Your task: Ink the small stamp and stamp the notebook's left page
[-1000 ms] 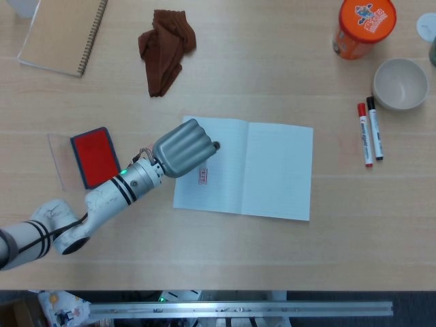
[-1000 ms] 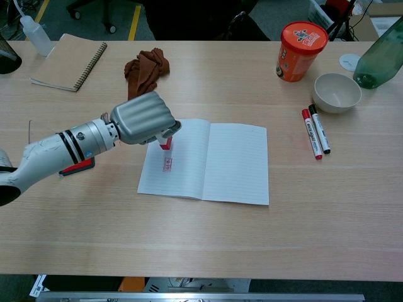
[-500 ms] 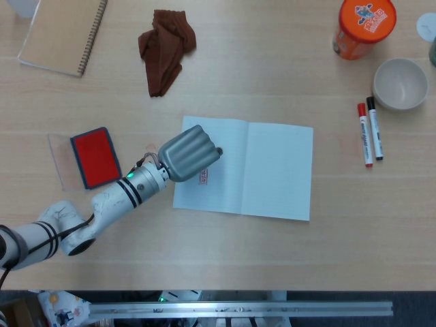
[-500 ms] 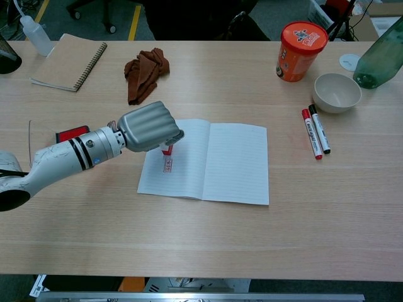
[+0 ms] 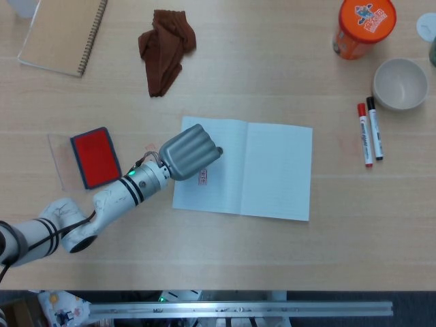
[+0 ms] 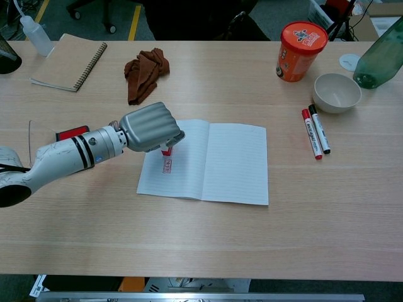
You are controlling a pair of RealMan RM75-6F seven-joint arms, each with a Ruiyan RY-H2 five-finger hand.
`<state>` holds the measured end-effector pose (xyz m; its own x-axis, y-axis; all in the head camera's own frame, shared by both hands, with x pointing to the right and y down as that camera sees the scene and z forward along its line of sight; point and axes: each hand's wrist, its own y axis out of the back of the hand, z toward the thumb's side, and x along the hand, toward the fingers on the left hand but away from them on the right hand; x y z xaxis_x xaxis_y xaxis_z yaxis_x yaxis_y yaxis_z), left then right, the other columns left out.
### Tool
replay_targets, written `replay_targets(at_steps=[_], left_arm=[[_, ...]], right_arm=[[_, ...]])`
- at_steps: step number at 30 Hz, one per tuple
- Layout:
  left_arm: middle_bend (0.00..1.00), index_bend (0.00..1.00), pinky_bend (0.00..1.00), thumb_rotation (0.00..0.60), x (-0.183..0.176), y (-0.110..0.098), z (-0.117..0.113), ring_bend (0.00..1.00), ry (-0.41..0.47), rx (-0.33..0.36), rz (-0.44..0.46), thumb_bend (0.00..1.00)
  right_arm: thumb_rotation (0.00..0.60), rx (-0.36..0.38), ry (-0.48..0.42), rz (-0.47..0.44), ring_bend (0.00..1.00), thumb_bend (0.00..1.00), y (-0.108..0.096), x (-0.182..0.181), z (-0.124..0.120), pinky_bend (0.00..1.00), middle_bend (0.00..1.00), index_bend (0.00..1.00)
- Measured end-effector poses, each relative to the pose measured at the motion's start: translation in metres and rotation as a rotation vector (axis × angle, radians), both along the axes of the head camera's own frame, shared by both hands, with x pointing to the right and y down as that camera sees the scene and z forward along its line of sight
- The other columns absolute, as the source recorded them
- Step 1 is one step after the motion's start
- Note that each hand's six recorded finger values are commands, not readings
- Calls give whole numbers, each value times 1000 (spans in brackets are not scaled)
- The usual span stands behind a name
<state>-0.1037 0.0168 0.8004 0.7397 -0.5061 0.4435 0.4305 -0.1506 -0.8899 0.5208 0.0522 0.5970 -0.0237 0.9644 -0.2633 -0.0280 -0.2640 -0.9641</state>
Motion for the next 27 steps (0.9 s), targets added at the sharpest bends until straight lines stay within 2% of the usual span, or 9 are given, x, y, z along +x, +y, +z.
replay_targets(at_steps=[13,19,27], left_arm=[[990,621,1000,600,2,0,0,1000,-25,-8,-6,329],[990,621,1000,600,1,-6,-18,1000,33,17,-26,329],[989,619,1000,600,-18,-20,-53,1000,104,95,-71,329]], right_arm=[[600,2,0,10,512,216,1,4,0,556,492,341],[600,6,-4,5,512,215,0,2,-1,556,492,341],[600,4,-16,-9,512,215,-3,-4,3,556,492,341]])
